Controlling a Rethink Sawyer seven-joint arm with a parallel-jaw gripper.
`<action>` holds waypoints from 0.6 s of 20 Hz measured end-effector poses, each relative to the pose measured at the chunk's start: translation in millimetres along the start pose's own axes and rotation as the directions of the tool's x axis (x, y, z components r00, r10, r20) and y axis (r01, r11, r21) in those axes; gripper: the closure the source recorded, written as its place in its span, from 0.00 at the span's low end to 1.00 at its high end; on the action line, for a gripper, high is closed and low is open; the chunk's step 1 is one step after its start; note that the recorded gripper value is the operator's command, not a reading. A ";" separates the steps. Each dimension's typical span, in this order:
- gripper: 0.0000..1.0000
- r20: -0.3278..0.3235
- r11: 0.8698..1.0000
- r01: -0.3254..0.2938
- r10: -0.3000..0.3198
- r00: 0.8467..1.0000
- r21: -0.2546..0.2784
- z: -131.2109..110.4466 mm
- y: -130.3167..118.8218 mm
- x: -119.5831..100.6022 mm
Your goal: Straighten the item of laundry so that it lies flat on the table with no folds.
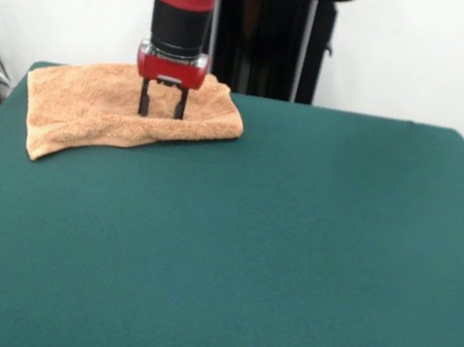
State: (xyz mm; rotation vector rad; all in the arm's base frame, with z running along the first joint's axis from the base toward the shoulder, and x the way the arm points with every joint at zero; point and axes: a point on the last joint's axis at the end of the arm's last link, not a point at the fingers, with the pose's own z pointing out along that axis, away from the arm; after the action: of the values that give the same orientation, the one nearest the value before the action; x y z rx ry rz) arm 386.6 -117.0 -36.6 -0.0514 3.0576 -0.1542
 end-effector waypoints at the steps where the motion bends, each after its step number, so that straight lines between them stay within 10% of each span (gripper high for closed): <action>1: 0.00 0.010 1.000 0.001 -0.001 1.000 0.002 0.0 0.4 1.4; 12: 0.00 0.035 0.999 -0.009 0.007 0.999 0.031 -0.3 5.0 3.9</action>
State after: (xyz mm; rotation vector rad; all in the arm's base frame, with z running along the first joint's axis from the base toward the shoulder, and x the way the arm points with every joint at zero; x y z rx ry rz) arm 382.5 -112.1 -37.1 -0.0395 3.0194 -0.1981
